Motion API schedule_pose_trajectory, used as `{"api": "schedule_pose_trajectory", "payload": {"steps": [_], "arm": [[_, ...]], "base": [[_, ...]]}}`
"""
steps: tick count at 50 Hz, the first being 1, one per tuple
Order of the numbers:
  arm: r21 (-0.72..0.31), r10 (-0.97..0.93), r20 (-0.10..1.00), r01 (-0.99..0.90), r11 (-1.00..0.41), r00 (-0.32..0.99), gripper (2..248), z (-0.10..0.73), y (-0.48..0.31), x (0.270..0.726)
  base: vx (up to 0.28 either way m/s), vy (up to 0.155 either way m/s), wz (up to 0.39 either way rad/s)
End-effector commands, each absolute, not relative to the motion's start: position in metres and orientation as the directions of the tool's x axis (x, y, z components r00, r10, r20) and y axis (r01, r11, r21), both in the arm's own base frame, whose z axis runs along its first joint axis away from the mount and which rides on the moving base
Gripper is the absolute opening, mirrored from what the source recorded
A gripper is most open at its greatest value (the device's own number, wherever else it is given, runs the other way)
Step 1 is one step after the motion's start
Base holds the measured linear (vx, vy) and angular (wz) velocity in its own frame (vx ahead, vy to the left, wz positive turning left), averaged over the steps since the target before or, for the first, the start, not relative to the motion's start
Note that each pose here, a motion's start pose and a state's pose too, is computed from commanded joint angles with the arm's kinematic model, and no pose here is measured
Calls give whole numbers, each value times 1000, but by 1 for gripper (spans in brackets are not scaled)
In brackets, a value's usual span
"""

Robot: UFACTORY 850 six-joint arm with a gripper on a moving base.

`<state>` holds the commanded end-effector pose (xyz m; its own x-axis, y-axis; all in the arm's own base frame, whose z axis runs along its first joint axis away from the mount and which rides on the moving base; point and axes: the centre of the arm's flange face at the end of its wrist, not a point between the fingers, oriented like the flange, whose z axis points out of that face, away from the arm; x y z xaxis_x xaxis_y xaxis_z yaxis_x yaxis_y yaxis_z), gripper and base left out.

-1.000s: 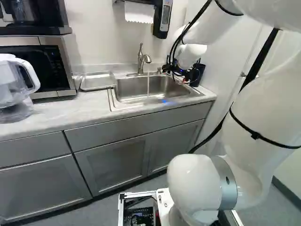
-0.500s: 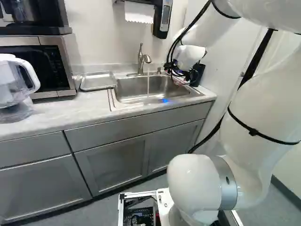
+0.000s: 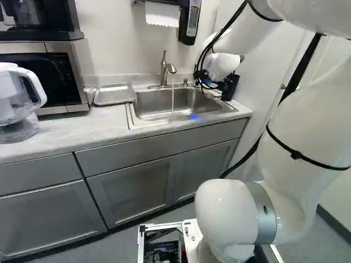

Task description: Rinse the cup and place it in the tray

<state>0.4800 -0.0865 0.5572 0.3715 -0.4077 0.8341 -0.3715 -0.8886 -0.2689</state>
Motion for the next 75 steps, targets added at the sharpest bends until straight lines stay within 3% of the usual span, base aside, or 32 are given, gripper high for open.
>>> {"api": "schedule_pose_trajectory", "payload": {"steps": [36,75], "arm": [[-196,-361,858,-418,-887,364,247,557,-129,437],[-175,-352,883,-478,-861,311,247,561,-171,439]], "base": [[0,0,0],[0,0,0]]}}
